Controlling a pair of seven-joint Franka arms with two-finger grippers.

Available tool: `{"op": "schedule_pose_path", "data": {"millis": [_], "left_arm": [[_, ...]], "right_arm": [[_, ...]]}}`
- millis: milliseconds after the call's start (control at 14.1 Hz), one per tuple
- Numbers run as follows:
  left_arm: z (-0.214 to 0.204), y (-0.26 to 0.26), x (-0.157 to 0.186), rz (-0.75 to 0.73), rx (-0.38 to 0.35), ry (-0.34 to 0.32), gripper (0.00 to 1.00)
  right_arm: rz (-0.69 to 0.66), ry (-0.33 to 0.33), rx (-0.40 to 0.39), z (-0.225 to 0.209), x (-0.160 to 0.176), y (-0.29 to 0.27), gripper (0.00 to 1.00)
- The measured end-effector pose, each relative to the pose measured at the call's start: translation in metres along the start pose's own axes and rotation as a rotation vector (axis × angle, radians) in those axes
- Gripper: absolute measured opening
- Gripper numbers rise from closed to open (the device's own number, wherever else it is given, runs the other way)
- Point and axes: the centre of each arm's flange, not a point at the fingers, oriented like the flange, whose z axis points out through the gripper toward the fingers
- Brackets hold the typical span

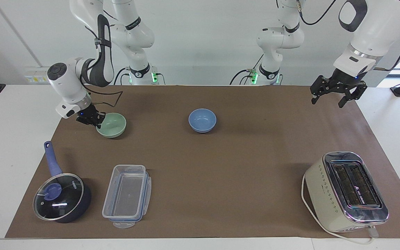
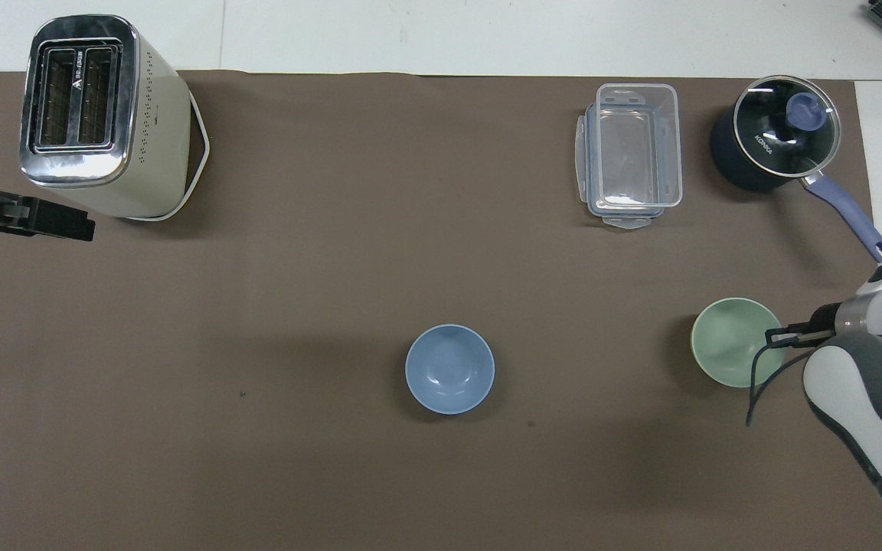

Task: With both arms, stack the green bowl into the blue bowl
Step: 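Grasp the green bowl rim with the right gripper and carry it over the blue bowl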

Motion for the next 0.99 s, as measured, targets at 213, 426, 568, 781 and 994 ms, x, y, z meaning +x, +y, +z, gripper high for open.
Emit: {"op": "schedule_pose_path", "data": {"millis": [213,426,568,781,994], "left_arm": [[0.0,0.0,-0.001,0.0,0.0,-0.002,1.0],[-0.002,0.0,-0.001,0.001,0.0,0.0,1.0],[-0.001,0.001,-0.002,0.001,-0.002,-0.013,1.0],[-0.001,0.001,-0.004,0.001,-0.003,-0.026,1.0],[-0.006,0.0,-0.005,0.003,0.011,-0.033,1.0]], "right_arm": [[-0.001,0.015,0.031,-0.06,0.017,-0.005,0.05],[-0.031,0.049,0.048,-0.119,0.024,-0.025,0.05],[-0.044,0.062,0.063,-0.148,0.025,-0.038,0.05],[-0.024,0.052,0.074,-0.175,0.027,-0.063,0.05],[0.032,0.044,0.066,-0.179,0.036,-0.119,0.05]]}}
